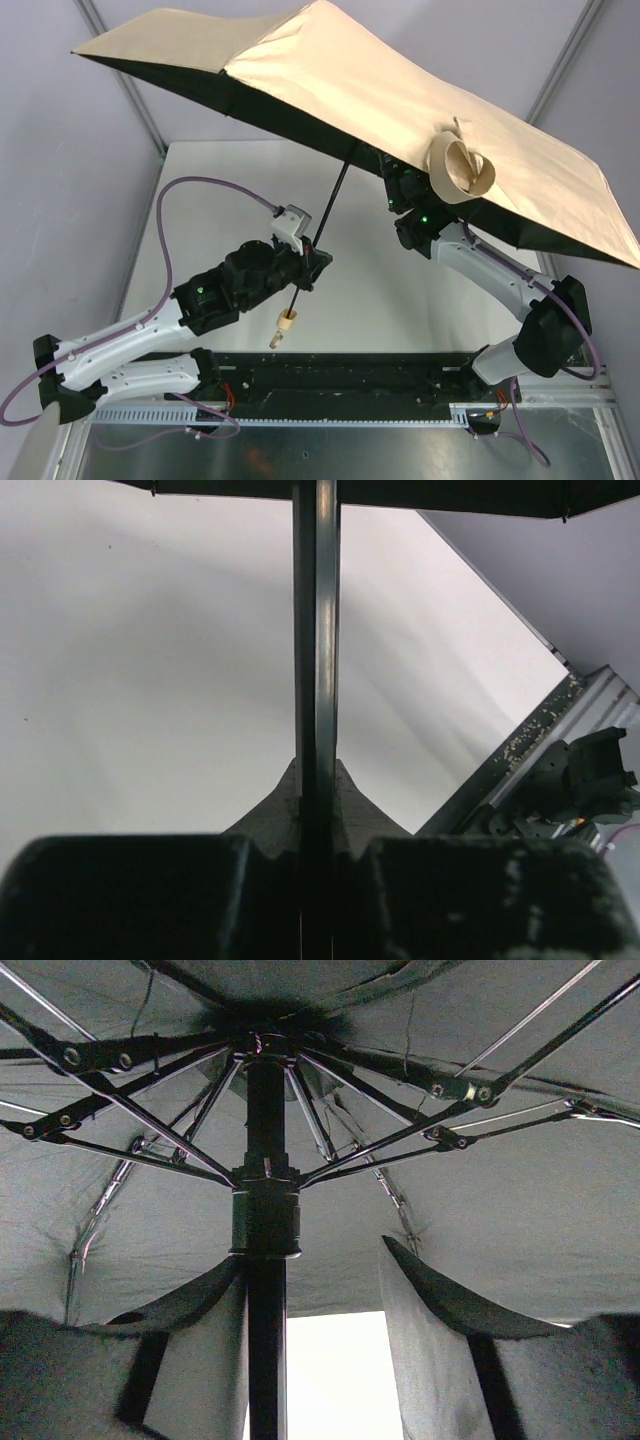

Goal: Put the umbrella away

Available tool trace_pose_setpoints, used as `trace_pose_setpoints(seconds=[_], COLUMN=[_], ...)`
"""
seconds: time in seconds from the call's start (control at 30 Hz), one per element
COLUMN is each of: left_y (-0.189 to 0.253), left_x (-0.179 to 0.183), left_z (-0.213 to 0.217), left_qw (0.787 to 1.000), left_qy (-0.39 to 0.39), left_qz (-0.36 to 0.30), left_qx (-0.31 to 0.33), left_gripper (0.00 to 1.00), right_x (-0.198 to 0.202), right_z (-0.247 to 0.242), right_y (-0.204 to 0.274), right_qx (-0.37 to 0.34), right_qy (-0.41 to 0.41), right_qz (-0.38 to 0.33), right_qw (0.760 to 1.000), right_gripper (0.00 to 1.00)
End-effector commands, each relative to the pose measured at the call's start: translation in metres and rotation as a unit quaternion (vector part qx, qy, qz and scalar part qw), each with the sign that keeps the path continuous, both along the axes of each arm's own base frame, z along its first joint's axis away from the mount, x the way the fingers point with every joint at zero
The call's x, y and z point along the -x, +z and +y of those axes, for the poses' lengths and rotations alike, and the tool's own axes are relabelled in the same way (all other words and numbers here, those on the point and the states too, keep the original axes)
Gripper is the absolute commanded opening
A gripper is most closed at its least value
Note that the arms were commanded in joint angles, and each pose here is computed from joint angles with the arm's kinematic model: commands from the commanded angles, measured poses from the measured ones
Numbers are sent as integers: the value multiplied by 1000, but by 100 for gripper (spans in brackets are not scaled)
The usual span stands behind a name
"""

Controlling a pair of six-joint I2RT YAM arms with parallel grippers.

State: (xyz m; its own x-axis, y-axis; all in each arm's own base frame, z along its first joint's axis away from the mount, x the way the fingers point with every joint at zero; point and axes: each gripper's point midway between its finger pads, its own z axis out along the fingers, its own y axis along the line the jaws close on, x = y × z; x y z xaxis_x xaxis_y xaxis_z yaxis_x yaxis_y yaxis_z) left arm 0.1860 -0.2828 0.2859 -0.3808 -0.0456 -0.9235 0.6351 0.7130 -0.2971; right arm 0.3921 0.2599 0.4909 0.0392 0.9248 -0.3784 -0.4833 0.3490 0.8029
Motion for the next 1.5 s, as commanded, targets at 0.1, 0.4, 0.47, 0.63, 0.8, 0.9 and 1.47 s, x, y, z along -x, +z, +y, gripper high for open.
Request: trace_pose_setpoints(seconds=[0.1,0.4,0.47,0.63,0.8,0.9,1.47], left_y=[34,38,42,50,59,55,37], left_x=[-14,-17,-16,-10,-9,-9,-11], left_z=[5,7,5,2,5,5,1], left_qw=[997,997,997,998,997,998,999], left_qy=[42,51,46,28,25,26,28], left_qz=[-52,-47,-45,-37,-38,-35,-27], left_qx=[33,29,33,46,58,55,31], left_gripper=[0,0,0,0,0,0,0], right_x=[10,22,25,27,25,14,-8], right_z=[-25,-15,-5,-1,-17,-37,-29], right_y=[57,61,55,38,42,42,56], right_qx=[-63,-42,-21,-12,-14,-39,-48], right_qy=[-11,6,20,26,-12,-35,-23], right_qz=[-70,-79,-71,-43,-48,-37,-57], right_qw=[995,996,997,999,999,998,997], right_gripper=[64,70,71,77,78,66,46])
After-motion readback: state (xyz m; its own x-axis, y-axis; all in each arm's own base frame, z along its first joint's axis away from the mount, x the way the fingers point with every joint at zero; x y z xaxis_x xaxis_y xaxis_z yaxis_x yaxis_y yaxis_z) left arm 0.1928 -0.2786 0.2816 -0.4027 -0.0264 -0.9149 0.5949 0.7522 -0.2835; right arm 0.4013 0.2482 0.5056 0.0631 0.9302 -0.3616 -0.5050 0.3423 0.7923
